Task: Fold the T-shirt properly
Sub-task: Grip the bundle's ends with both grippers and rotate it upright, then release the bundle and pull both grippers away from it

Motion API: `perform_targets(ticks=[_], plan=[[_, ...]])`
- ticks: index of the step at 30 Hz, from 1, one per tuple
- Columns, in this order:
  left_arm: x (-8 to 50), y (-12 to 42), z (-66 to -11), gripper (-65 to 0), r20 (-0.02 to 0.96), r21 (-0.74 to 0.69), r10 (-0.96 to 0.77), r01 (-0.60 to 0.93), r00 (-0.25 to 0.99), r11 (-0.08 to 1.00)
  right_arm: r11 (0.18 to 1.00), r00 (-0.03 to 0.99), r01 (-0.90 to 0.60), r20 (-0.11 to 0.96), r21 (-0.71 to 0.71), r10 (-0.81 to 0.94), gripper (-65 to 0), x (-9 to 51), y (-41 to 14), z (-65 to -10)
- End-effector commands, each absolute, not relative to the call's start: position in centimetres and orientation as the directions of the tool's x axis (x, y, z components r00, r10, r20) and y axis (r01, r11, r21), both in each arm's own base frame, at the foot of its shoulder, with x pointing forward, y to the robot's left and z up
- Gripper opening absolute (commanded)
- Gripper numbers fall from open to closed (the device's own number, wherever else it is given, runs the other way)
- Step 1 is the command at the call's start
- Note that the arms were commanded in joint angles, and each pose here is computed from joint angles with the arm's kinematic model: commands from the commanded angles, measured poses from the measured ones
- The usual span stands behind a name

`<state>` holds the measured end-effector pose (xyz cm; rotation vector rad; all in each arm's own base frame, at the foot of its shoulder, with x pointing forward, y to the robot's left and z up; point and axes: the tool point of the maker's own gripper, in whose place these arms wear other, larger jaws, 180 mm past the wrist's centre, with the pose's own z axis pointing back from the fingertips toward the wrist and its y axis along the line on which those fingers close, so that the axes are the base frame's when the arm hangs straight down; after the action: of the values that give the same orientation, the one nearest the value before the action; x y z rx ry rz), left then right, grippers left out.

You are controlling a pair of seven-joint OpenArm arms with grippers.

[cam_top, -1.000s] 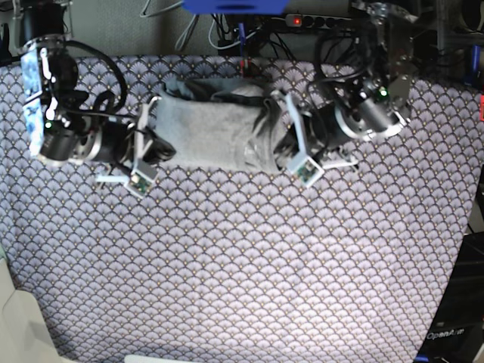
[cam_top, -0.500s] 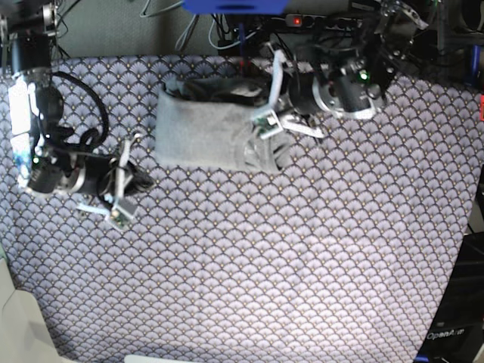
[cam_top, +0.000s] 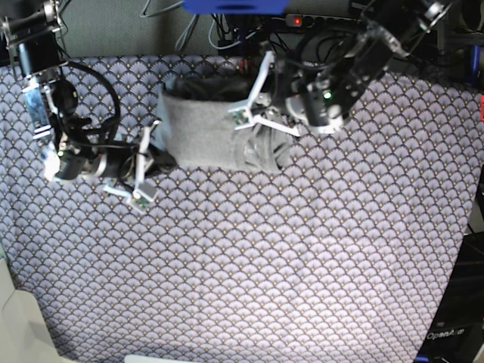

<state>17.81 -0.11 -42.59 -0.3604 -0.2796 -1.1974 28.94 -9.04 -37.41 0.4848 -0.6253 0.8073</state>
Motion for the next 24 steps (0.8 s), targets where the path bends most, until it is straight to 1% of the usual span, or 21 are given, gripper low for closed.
perform_targets(ticks=[1,3,7,12,16,18,21,24], plan=[[18.0,-0.1,-42.8,-65.0,0.391,-0.127,-0.856,0.941,0.337,0.312,0.593,0.514,-0.788,0.704,0.163,0.490,-65.0,29.3,-8.5,-36.5],[18.0,-0.6,-43.5,-65.0,0.378,-0.143,-0.863,0.942,0.335,0.303,0.587,0.520,-0.789,0.707,0.181,0.480,-65.0,28.8,-7.8,-36.7],[18.3,-0.9,-44.3,-65.0,0.361,-0.159,-0.862,0.934,0.357,0.320,0.580,0.544,-0.785,0.691,0.218,0.476,-65.0,27.0,-7.3,-37.8],[20.1,-0.3,-45.3,-65.0,0.310,-0.073,-0.886,0.937,0.346,0.341,0.580,0.576,-0.774,0.663,0.253,0.478,-65.0,25.1,-7.4,-39.0],[23.1,0.3,-45.2,-65.0,0.303,0.024,-0.872,0.912,0.384,0.410,0.581,0.598,-0.765,0.640,0.278,0.482,-65.0,23.6,-7.6,-39.9],[24.9,1.2,-44.7,-65.0,0.309,0.069,-0.851,0.883,0.424,0.465,0.578,0.599,-0.767,0.635,0.279,0.488,-65.0,22.9,-7.9,-40.0],[27.9,3.0,-43.3,-65.0,0.346,0.120,-0.793,0.814,0.502,0.568,0.567,0.585,-0.776,0.650,0.277,0.484,-65.0,21.6,-8.1,-39.6],[31.3,4.5,-41.3,-65.0,0.382,0.173,-0.752,0.758,0.537,0.629,0.562,0.575,-0.784,0.651,0.264,0.496,-65.0,21.2,-8.6,-39.3]])
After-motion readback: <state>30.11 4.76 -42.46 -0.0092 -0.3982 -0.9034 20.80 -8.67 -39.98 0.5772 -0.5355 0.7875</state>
